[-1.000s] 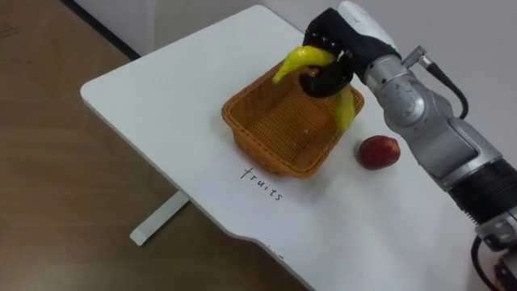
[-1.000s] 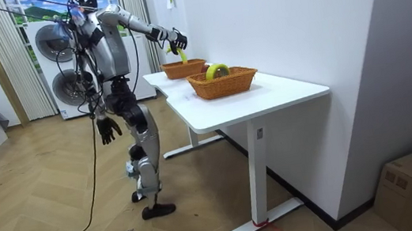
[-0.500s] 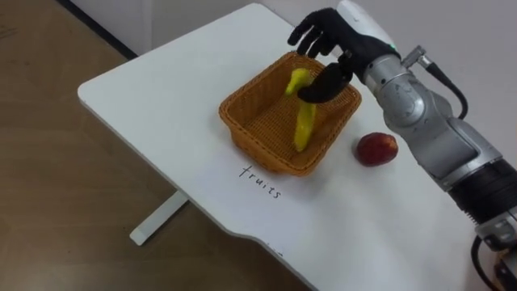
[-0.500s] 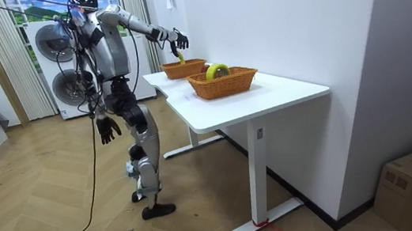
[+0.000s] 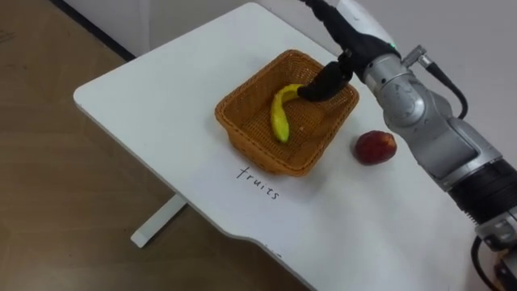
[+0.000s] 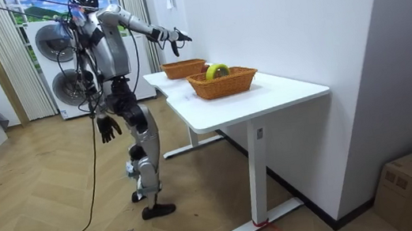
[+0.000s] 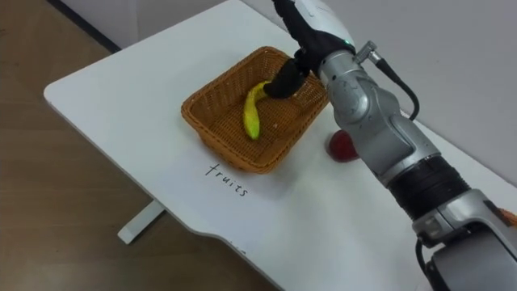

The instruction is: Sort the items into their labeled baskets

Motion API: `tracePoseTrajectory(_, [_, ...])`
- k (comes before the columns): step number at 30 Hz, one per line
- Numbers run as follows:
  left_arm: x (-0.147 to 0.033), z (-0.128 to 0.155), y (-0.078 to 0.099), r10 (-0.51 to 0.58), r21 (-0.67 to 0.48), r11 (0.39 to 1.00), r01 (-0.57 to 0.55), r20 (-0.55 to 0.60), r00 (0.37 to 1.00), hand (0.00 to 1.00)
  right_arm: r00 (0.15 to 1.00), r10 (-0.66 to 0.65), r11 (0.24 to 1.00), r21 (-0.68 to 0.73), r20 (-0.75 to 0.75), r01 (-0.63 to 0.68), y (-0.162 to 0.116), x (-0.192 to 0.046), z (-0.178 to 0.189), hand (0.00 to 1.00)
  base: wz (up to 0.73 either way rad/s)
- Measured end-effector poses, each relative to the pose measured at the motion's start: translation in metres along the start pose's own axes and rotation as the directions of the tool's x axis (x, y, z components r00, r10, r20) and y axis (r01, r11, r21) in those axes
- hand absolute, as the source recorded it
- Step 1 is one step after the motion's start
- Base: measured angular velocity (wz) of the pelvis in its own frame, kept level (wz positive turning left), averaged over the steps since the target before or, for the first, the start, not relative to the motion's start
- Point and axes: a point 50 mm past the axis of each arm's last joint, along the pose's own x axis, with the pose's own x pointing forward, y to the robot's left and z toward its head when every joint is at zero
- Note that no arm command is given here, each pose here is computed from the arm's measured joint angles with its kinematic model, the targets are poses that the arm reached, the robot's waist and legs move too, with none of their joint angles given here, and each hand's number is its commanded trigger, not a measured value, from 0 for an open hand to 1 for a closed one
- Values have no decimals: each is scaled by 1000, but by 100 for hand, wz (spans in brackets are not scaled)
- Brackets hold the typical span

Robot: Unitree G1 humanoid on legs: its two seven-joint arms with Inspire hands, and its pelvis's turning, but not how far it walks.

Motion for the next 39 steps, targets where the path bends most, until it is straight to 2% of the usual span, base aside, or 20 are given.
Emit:
tracePoseTrajectory(13, [-1,-9,1,4,3,1000,-4,-25,1000,0,999,36,999,24,-34,-35,2,-1,-9,0,-2])
tracePoseTrajectory(16, [-1,-10,0,2,1,1000,-2,-30,1000,0,997,37,992,124,-63,-29,5,-7,-19,0,0])
tracePoseTrajectory(22, [-3,-17,1,5,-3,1000,-5,-39,999,0,983,-45,961,263,-178,92,-7,-15,-48,0,8])
tracePoseTrajectory(26, [-4,-17,2,17,0,1000,-17,-32,999,0,952,-96,904,375,-290,205,-11,-20,-70,0,3])
tracePoseTrajectory(31, [-5,-18,-3,15,2,1000,-14,-42,999,0,905,-101,803,503,-414,320,-3,-29,-90,0,-6])
tracePoseTrajectory(33, [-5,-19,-4,18,6,1000,-18,-43,999,0,873,-100,726,566,-477,392,0,-32,-99,0,-2])
tracePoseTrajectory(39, [-6,-21,-11,9,5,1000,-9,-53,999,0,815,-93,633,598,-572,492,10,-37,-110,0,1])
